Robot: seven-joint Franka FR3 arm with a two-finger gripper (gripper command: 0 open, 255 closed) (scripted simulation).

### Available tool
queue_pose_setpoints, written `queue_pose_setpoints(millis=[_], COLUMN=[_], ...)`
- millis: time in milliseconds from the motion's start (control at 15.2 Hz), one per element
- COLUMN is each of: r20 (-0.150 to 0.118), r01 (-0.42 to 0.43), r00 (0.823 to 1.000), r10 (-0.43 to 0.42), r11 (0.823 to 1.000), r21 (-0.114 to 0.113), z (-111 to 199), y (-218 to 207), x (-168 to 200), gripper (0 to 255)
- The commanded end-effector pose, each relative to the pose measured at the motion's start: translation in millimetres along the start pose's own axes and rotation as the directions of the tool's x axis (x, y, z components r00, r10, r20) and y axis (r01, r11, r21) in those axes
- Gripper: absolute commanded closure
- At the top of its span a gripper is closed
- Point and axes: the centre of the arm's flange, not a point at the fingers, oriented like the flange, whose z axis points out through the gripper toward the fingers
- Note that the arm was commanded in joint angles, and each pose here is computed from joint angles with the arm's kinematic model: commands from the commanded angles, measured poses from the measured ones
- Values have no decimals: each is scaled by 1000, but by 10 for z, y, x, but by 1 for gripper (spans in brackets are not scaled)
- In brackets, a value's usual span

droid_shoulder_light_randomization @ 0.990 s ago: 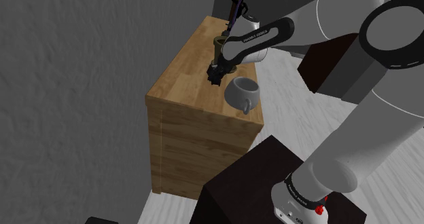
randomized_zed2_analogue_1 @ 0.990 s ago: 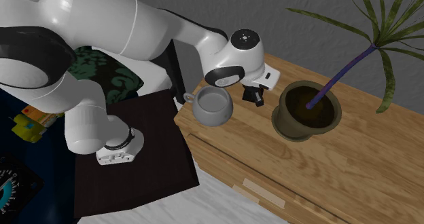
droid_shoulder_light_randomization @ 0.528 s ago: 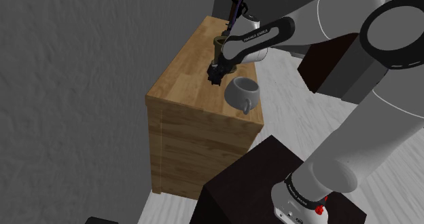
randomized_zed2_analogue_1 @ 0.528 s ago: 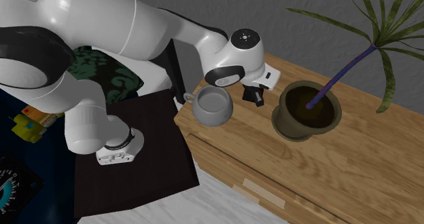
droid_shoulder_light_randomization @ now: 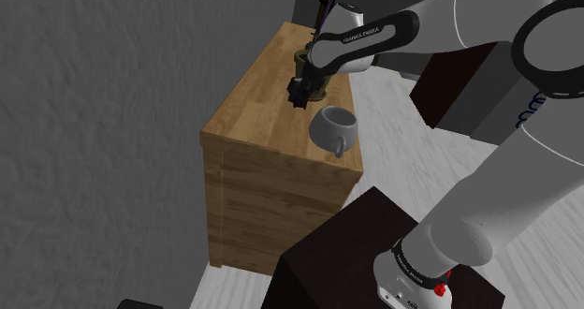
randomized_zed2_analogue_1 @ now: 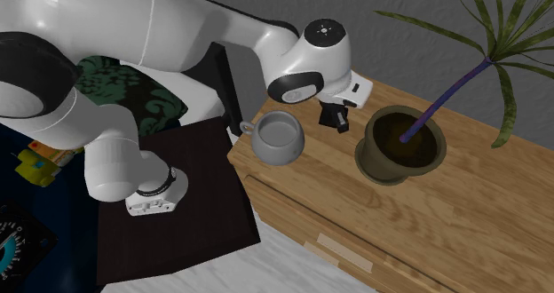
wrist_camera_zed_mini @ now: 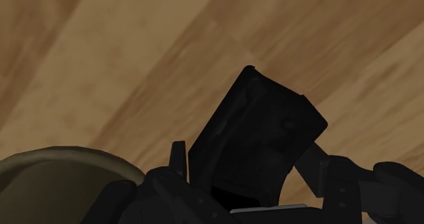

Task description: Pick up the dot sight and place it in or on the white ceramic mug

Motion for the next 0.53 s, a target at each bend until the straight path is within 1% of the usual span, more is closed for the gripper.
queue_pose_setpoints(millis=[0, 462], r20=[0, 0], r01=[0, 0], r00=[1000, 1000], r10=[0, 0], r11=[1000, 1000], r21=[0, 0], z=[-103, -456], y=[-6, -10], x=[26, 138], gripper=[255, 255])
